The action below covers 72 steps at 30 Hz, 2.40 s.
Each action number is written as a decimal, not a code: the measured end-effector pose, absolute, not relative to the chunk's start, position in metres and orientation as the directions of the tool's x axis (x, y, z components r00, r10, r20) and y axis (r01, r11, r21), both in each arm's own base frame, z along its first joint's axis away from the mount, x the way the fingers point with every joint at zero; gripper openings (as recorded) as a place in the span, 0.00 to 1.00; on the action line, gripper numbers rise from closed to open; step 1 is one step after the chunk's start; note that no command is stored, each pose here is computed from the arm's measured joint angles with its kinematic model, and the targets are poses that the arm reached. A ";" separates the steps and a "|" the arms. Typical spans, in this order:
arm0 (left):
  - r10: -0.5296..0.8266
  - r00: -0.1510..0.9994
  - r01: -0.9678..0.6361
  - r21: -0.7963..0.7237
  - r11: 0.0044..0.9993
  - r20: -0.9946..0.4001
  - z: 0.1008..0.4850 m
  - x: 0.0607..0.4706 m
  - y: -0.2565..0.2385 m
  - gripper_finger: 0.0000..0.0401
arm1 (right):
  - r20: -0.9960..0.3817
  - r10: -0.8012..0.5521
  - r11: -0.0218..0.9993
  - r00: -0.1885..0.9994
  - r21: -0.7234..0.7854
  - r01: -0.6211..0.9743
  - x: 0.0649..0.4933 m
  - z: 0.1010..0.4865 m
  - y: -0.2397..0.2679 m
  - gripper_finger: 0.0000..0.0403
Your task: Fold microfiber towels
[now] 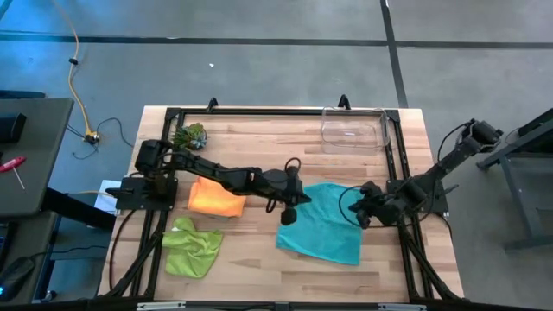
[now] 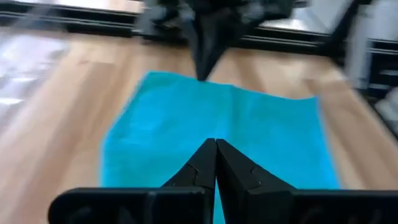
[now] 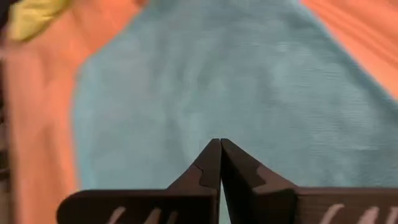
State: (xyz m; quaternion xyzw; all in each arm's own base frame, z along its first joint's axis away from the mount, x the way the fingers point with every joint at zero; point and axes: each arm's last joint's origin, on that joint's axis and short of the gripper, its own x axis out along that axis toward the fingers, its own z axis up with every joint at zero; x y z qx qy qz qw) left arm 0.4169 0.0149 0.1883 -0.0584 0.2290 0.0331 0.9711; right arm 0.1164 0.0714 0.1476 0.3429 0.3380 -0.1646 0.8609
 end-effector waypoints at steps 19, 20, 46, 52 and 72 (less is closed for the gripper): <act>0.131 0.752 -0.353 -0.227 0.908 -0.645 0.102 0.423 -0.022 0.00 | -0.750 -0.269 0.642 0.604 0.328 0.693 0.165 0.115 0.036 0.00; 0.122 0.744 -0.358 -0.238 0.903 -0.657 0.097 0.422 -0.027 0.00 | -0.759 -0.264 0.635 0.594 0.327 0.700 0.168 0.114 0.036 0.00; 0.070 0.843 -0.202 -0.193 0.960 -0.534 0.177 0.415 -0.020 0.00 | -0.763 -0.172 0.820 0.623 0.239 0.519 0.173 0.154 0.054 0.00; 0.081 0.884 -0.225 -0.266 0.938 -0.461 0.168 0.399 -0.009 0.00 | -0.611 -0.078 0.763 0.788 0.472 0.441 0.156 0.151 0.055 0.00; 0.076 0.846 -0.267 -0.297 0.917 -0.527 0.161 0.345 -0.006 0.00 | -0.685 -0.079 0.806 0.725 0.384 0.451 0.188 0.165 0.033 0.01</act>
